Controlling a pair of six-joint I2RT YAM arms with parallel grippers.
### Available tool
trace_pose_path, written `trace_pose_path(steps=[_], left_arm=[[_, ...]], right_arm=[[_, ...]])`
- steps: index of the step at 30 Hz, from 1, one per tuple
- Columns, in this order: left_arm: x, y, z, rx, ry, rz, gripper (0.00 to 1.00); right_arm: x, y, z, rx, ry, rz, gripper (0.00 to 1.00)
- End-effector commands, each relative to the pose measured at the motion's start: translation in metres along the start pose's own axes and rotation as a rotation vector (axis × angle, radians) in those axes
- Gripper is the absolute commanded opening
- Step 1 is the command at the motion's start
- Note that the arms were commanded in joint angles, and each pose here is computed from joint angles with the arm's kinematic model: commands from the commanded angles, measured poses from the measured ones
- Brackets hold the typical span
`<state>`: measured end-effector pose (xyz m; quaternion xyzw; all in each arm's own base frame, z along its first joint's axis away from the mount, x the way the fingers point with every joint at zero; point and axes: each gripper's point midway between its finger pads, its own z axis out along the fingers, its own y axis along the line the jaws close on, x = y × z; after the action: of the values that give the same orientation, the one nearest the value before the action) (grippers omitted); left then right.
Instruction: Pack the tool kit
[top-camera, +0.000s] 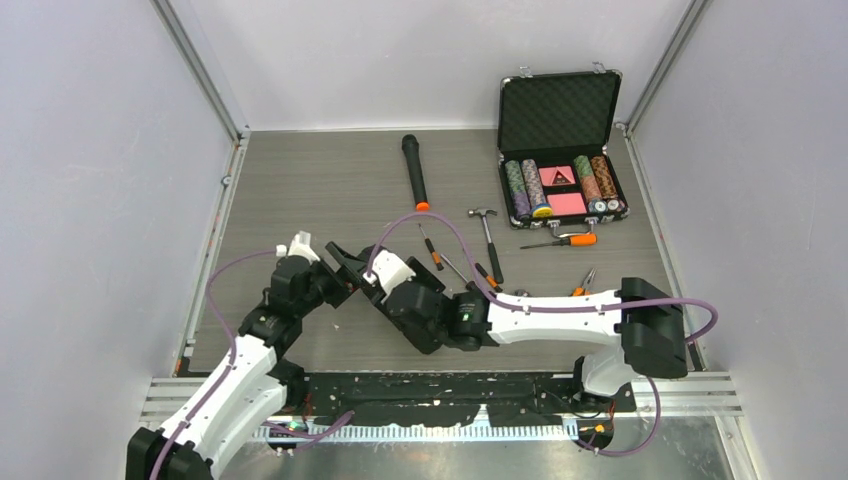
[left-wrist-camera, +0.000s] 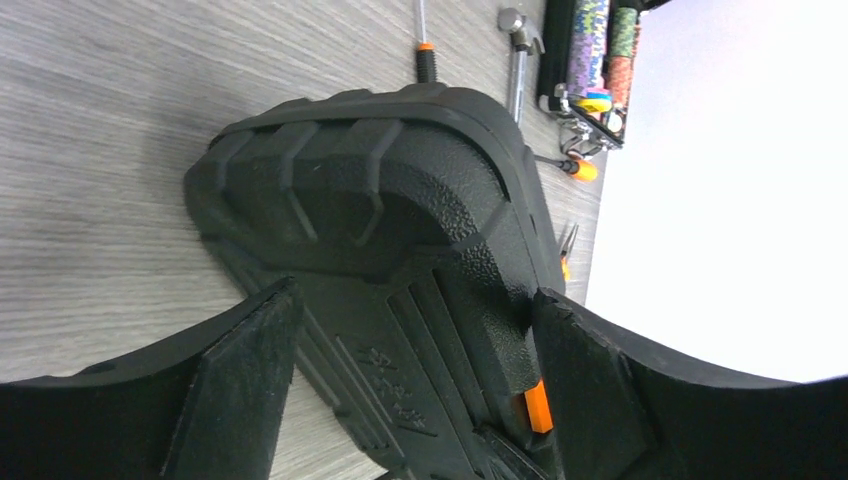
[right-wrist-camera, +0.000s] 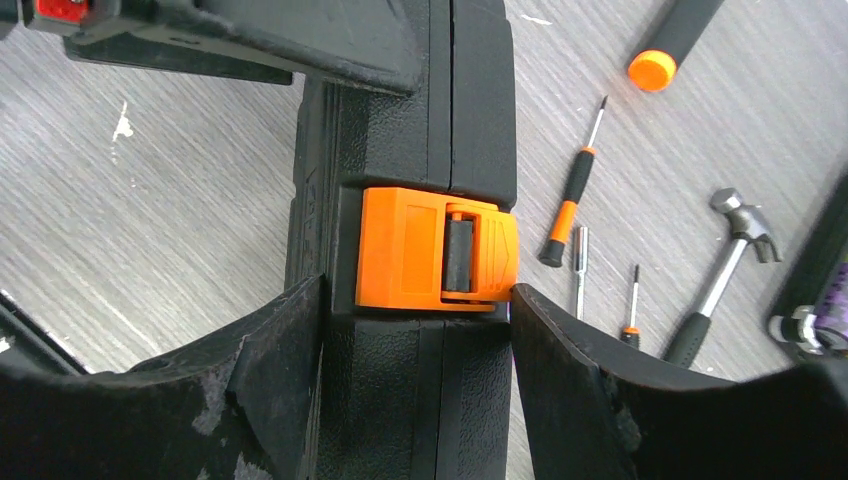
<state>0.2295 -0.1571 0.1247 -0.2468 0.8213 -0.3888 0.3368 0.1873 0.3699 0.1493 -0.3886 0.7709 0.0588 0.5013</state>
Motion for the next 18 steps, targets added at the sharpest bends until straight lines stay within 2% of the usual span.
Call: trace_pose_path(steps=[1,4,9,14,18], left_arm=[[0.019,0.033,0.009,-0.063,0.049,0.002,0.79],[0.026,0.047,0.011,-0.088,0.059,-0.007,0.78],[0.034,0.063,0.011,-0.104,0.056,-0.022,0.76],[0.038,0.075,0.011,-0.107,0.036,-0.065,0.74],[0.039,0.079,0.011,-0.110,0.022,-0.078,0.74]], right_arm=[[-0.032,0.011,-0.013,-0.142,-0.091,0.153,0.59],[-0.041,0.010,-0.018,-0.175,-0.108,0.190,0.64],[-0.061,-0.001,-0.031,-0.240,-0.163,0.284,0.68],[-0.073,-0.017,-0.039,-0.247,-0.203,0.337,0.80],[-0.075,-0.030,-0.039,-0.250,-0.210,0.398,0.83]])
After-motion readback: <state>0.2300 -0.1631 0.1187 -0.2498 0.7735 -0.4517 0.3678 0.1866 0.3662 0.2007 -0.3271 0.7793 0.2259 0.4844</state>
